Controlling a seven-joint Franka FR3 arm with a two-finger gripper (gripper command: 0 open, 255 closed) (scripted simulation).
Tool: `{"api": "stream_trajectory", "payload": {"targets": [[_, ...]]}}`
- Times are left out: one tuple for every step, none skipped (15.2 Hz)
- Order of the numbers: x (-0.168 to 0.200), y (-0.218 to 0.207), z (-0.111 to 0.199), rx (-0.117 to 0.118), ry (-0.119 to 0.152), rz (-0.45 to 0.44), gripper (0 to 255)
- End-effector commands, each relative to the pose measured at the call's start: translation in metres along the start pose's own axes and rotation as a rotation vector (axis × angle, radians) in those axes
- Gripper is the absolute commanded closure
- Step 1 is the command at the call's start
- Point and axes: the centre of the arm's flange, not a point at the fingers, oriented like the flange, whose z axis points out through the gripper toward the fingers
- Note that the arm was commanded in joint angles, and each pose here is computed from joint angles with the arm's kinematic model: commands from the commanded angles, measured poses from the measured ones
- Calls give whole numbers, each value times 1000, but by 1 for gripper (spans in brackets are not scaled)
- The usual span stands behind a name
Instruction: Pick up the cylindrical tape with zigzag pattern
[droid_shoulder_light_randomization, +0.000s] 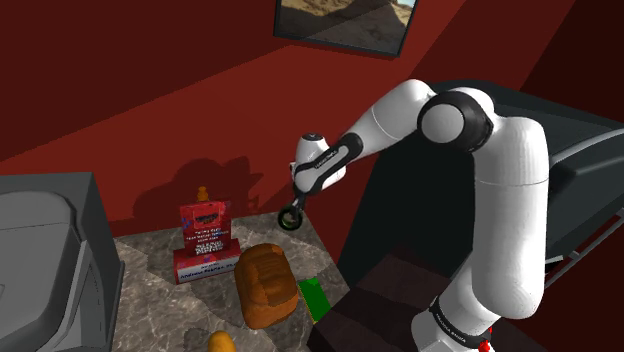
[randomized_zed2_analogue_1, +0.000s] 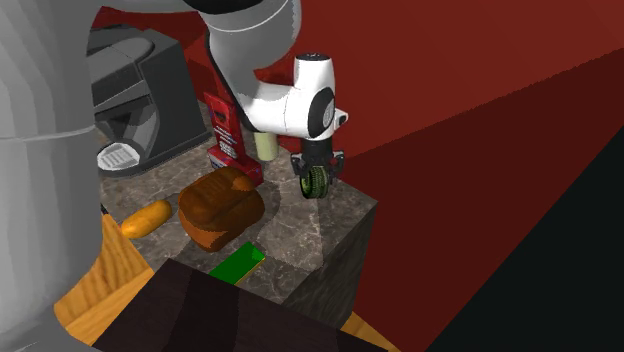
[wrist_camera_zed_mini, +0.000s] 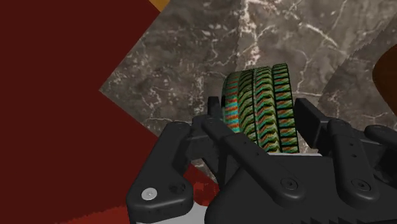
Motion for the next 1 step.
{"api": "stream_trajectory", "payload": {"targets": [[0,0,-4,0,0,0,255]]}}
